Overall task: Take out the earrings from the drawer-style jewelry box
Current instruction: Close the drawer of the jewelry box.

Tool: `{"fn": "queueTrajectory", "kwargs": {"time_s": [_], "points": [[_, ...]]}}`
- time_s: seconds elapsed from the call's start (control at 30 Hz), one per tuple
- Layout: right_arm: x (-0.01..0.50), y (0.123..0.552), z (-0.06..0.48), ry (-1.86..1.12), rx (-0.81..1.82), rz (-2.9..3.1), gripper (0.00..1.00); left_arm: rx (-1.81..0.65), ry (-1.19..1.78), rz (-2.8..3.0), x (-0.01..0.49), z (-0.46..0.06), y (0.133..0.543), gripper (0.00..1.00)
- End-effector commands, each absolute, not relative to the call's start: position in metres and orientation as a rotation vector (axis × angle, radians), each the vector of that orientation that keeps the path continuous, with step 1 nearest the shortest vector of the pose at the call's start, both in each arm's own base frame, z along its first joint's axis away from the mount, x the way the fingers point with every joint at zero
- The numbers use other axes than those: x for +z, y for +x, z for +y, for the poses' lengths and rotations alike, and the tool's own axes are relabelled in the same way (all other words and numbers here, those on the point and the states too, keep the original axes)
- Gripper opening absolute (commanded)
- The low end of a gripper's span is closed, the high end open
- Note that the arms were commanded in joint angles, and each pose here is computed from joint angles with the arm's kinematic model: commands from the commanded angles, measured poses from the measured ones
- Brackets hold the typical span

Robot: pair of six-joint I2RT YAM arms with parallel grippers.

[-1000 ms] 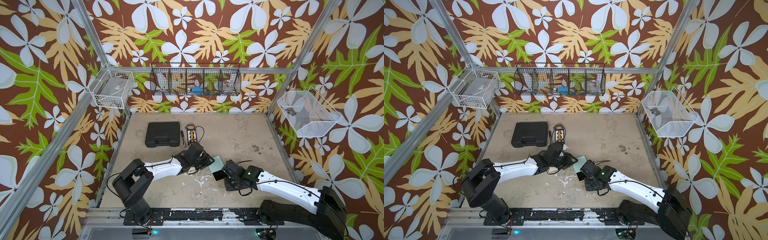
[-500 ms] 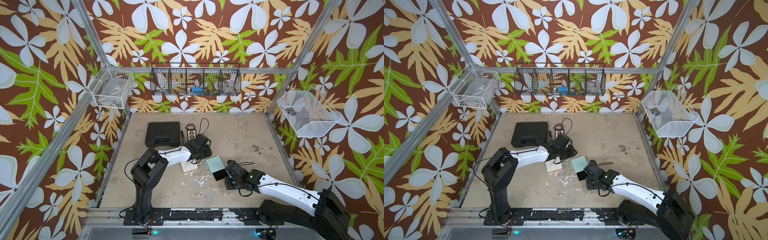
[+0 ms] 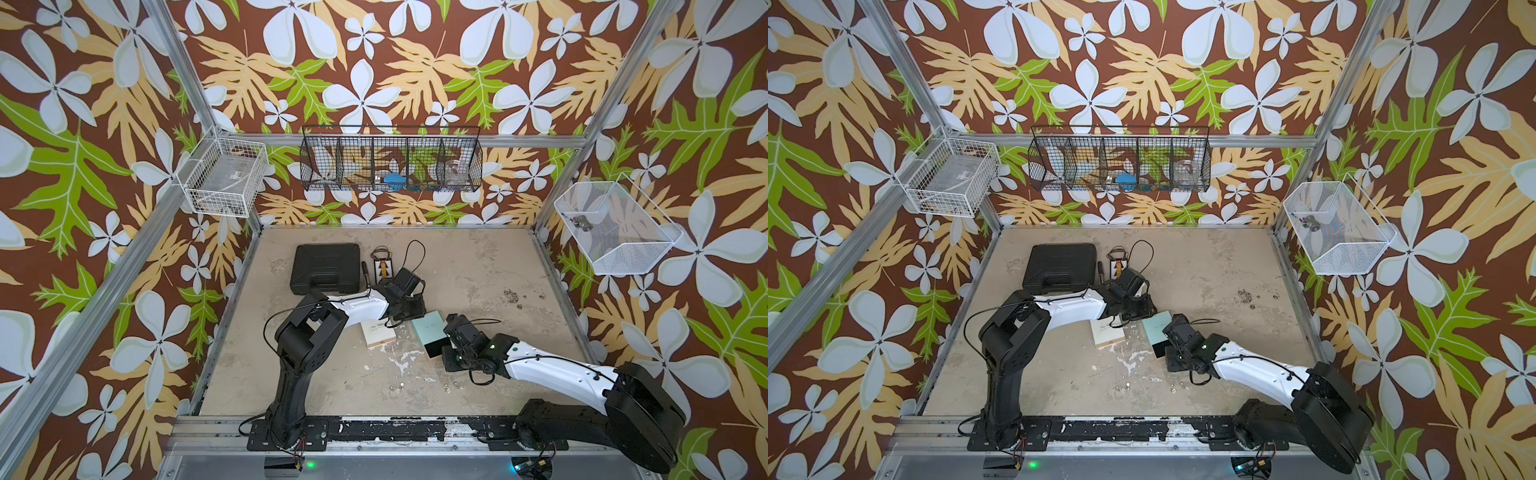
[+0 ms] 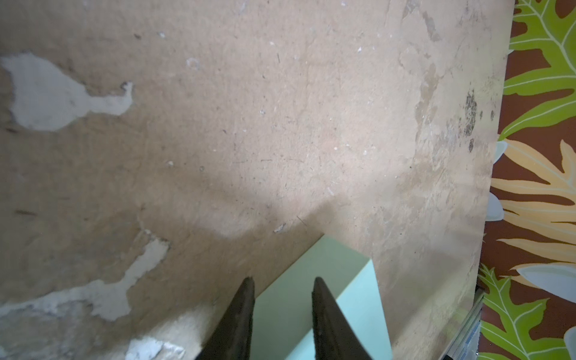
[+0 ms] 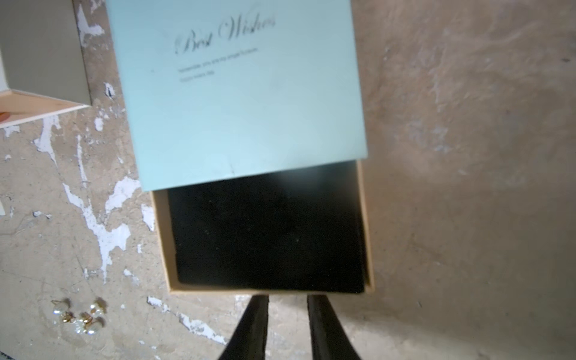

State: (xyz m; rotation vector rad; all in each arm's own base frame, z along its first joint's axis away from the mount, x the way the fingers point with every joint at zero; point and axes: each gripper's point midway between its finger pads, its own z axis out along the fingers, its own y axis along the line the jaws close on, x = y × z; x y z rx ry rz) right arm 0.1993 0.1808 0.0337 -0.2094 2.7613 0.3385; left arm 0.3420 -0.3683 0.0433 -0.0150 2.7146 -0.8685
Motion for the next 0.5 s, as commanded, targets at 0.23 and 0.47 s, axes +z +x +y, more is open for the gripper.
{"fn": "queueTrajectory", "kwargs": {"time_s": [0.23, 0.47], "points": [[0.041, 0.226, 0.199, -0.23, 0.381, 2.713, 0.25, -0.944, 0.022, 2.712, 0.043, -0.371, 0.331, 0.33], [0.041, 0.234, 0.207, -0.249, 0.39, 2.72, 0.25, -0.965, 0.02, 2.696, 0.05, -0.373, 0.333, 0.33]]}}
